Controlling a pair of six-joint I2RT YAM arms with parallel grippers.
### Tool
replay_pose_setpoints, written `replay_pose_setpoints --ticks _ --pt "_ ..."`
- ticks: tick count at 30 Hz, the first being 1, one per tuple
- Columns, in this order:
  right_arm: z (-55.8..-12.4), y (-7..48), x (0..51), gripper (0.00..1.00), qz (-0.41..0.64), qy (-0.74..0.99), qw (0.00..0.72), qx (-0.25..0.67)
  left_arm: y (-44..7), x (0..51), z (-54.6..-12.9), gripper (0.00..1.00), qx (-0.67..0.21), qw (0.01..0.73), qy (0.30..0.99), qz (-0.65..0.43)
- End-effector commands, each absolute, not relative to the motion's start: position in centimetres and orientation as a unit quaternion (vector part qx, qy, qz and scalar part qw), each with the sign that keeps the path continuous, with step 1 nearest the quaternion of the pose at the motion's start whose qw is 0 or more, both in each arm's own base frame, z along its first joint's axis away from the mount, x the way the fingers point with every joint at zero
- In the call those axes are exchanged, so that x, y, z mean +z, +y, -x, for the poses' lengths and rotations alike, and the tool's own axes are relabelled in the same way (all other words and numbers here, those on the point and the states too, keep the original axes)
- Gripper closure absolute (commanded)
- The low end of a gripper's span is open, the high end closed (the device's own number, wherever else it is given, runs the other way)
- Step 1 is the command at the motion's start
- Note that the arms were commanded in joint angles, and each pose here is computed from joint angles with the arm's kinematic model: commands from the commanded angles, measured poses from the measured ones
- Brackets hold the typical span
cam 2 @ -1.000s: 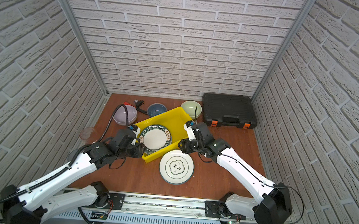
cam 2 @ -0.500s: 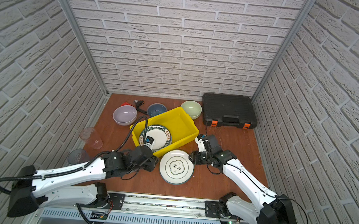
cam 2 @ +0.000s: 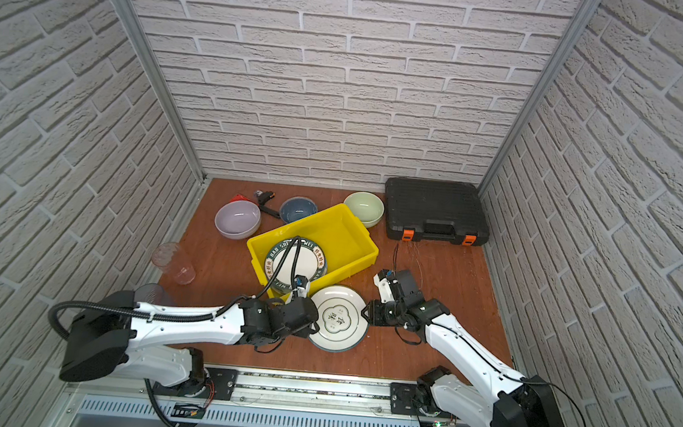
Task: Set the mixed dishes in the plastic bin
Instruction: 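Withdraw both grippers from the bin and move them to the cloud-motif plate rims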
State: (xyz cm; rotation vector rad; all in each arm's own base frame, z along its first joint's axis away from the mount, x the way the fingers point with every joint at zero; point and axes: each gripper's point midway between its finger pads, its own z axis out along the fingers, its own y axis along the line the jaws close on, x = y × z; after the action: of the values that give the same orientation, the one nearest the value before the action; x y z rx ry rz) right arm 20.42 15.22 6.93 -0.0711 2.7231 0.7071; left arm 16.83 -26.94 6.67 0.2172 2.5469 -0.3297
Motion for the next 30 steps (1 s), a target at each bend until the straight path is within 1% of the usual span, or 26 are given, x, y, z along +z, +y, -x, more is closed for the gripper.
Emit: replay_pose_setpoints --ticks 1,13,23,30 --pt "-20.9 15.5 7.1 0.63 0.020 0.949 0.178 0.261 -27.2 7.1 -17.6 0.61 -0.119 0.299 0.945 -0.053" --pt "-20.7 15.8 5.4 0.66 0.016 0.949 0.161 0.269 -27.6 5.7 -17.6 0.64 -0.104 0.288 0.950 -0.061" --pt "-21.0 14.3 5.1 0.68 0.001 0.960 0.165 0.224 -28.3 5.2 -17.6 0.66 -0.106 0.279 0.952 -0.070" --pt "-20.7 14.5 4.4 0.69 -0.002 0.961 0.155 0.229 -28.1 4.6 -17.7 0.66 -0.098 0.274 0.954 -0.068"
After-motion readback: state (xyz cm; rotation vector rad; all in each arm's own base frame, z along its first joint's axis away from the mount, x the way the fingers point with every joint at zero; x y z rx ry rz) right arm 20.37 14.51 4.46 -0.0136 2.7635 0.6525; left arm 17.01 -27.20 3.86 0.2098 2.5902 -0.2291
